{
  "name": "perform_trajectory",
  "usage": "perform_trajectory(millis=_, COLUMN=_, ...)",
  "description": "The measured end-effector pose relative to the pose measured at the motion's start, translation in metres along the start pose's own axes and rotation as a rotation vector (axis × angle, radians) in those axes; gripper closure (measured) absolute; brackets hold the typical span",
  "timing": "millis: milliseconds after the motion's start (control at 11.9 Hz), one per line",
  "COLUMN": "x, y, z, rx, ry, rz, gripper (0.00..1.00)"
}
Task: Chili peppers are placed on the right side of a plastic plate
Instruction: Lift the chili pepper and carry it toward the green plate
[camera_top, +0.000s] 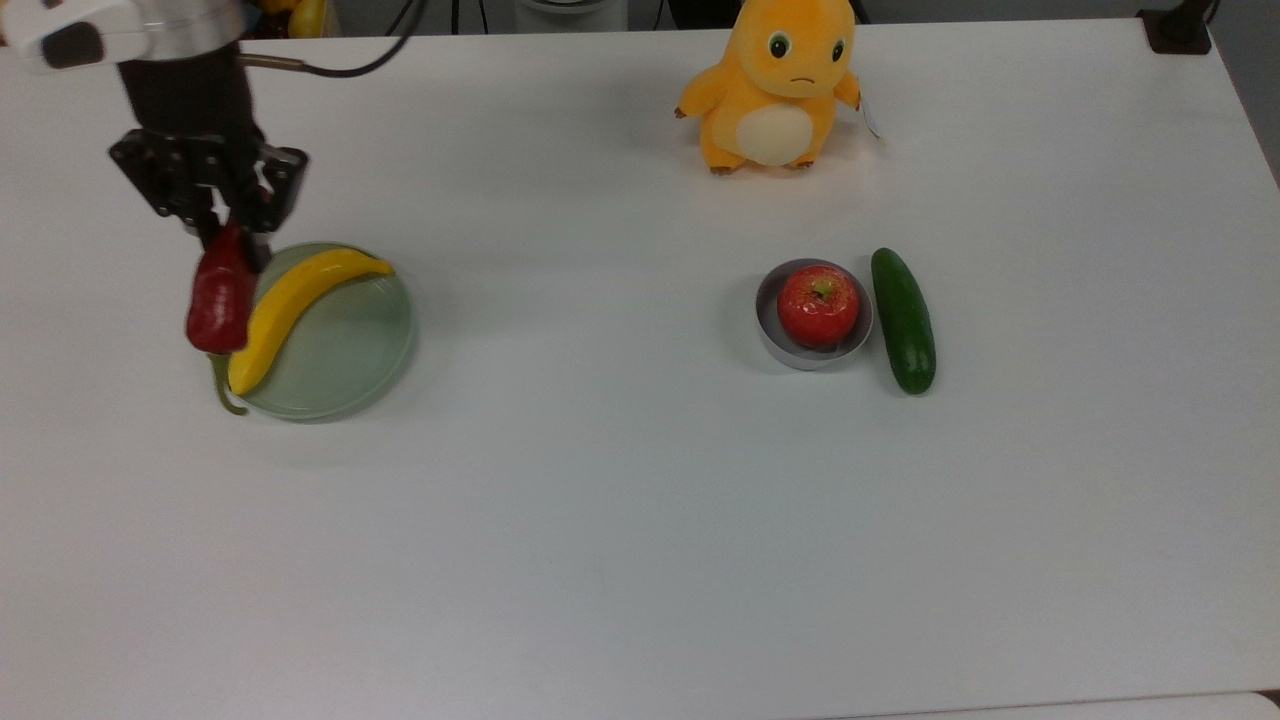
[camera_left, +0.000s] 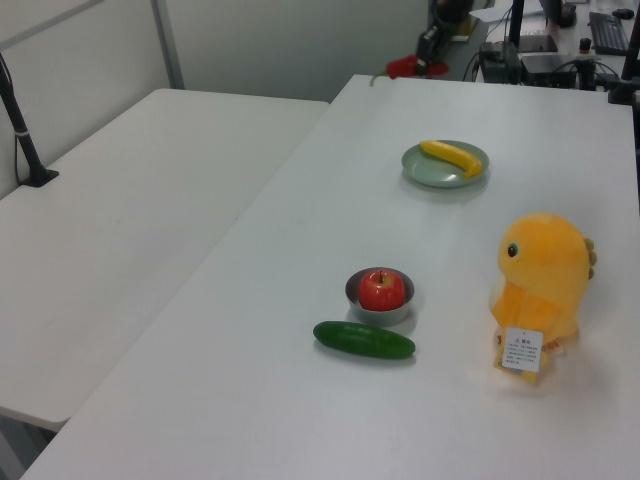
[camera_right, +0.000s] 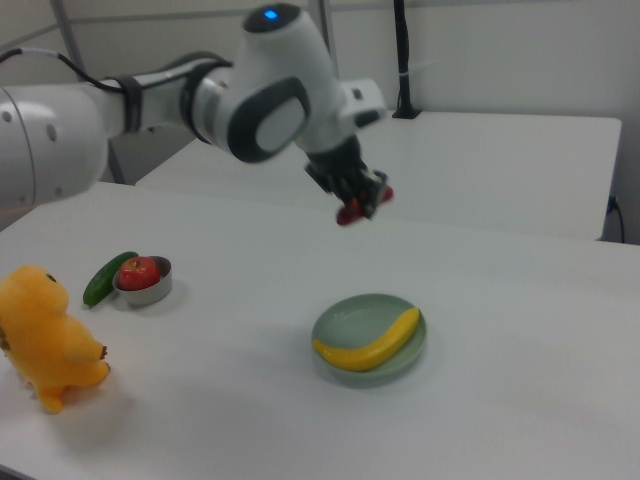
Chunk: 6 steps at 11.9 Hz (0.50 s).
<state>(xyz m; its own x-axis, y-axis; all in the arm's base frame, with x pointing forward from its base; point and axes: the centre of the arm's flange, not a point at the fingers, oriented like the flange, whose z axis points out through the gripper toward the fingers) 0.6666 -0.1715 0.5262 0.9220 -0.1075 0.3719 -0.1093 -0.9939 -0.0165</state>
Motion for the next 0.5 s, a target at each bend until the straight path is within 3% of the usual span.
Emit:
perform_trajectory(millis=252, x=-0.038, y=0.083, z=0.025, rx=0.07, ry=-0.029, rz=0.018, gripper=0.67)
perform_trajectory(millis=504, x=-0.076, y=0.15, z=0.039, rx=0.14, ry=0.015, rz=0.037, gripper=0.67)
